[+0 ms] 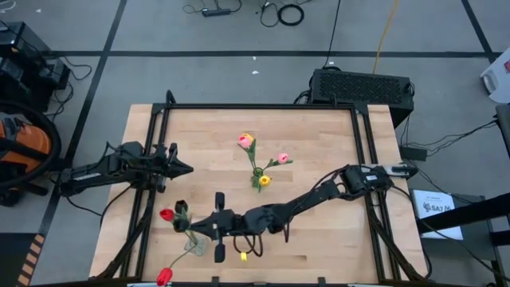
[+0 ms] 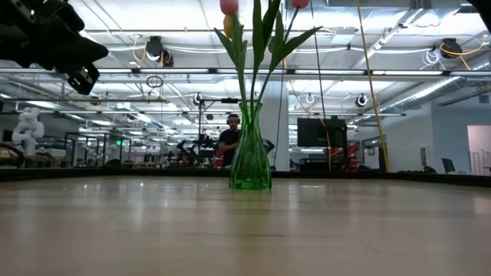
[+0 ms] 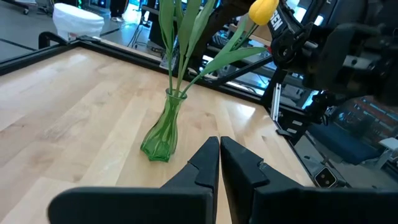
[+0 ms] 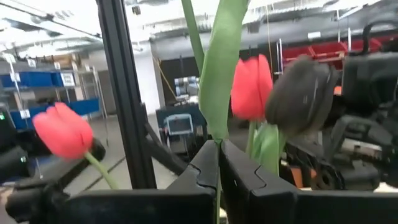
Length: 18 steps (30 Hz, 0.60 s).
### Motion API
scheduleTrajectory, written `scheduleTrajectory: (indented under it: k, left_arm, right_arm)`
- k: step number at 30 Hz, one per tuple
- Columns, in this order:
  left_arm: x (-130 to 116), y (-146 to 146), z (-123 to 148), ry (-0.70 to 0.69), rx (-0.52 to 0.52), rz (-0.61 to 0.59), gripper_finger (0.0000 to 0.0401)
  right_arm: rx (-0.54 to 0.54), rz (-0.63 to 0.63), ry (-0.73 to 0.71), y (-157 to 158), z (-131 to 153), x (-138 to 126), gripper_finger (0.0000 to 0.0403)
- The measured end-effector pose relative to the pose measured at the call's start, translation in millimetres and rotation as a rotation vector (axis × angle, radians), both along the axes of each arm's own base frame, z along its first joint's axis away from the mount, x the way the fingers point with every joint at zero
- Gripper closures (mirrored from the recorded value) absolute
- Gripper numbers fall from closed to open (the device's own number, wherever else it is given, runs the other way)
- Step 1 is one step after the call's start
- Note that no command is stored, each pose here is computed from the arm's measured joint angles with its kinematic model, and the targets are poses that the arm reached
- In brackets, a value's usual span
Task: Sort flowers into vase by color
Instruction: Put the black tulip into the transparent vase
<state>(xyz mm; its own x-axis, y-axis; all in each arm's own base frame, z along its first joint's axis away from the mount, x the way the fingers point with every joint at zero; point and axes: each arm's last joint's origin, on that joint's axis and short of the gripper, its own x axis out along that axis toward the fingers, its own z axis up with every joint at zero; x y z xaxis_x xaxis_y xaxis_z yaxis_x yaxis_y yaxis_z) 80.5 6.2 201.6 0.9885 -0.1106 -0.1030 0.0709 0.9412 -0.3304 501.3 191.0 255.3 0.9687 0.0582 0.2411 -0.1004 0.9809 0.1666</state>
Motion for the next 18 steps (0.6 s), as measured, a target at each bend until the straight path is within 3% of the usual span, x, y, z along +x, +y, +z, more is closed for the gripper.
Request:
scheduleTrajectory:
  k: [13,18]
  left_arm:
    - [0,0,0,0.001,0.0,0.0,0.0379]
    - [0,0,0,0.0,0.0,0.0,0.0379]
  right_arm:
    - [-0.044,0.005,0.121,1,-12,2,0.0403]
    - [0.008,0.047,0.224,2,-21,2,0.0391]
